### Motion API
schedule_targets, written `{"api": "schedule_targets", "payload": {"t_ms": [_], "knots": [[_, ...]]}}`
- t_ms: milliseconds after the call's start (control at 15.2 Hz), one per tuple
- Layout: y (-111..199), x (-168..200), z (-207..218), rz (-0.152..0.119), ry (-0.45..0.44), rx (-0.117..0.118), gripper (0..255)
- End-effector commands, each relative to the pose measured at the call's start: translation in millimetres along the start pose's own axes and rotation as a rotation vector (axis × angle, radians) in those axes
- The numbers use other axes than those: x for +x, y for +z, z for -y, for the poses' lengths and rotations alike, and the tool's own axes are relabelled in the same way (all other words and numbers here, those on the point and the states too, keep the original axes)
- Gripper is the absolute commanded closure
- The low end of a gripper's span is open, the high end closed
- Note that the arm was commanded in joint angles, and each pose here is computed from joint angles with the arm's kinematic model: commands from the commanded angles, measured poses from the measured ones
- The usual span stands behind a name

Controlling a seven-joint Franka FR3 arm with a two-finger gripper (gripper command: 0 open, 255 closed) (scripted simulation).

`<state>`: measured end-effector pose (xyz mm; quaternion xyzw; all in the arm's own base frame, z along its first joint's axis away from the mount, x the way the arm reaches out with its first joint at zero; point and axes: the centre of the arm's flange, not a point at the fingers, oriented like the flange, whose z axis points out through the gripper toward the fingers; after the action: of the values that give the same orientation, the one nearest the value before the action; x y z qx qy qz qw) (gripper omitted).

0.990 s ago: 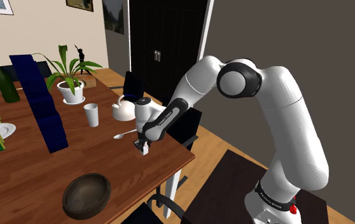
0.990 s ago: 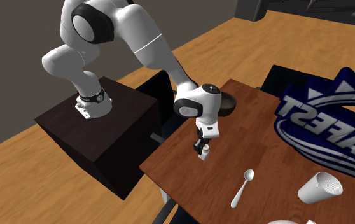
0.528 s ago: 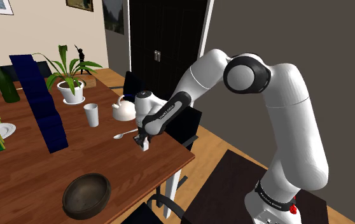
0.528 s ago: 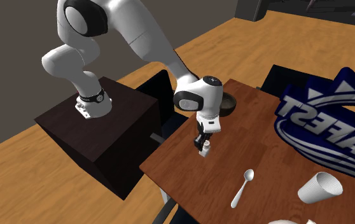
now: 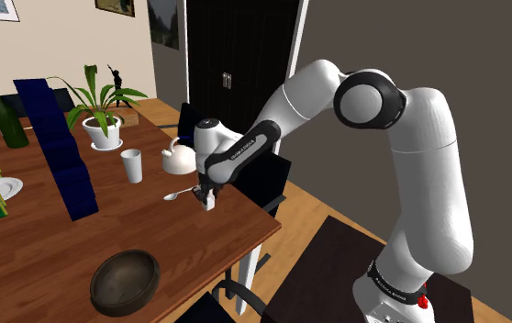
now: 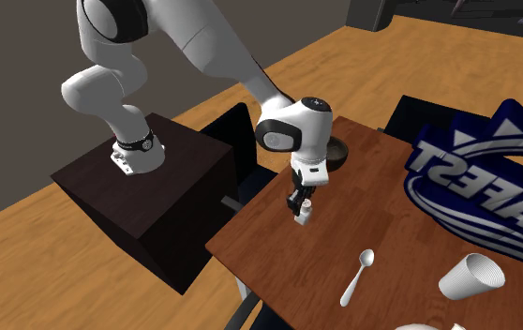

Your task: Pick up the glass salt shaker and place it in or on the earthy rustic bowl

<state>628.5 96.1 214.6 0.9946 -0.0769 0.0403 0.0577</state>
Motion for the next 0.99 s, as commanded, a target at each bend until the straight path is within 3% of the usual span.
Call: {"api": "schedule_targets", "payload": {"t_ms": [0,924], "knots": [[-12,1,-1,0.0,0.0,0.0,255],[-85,7,-9,0.0,0.0,0.0,255]]}}
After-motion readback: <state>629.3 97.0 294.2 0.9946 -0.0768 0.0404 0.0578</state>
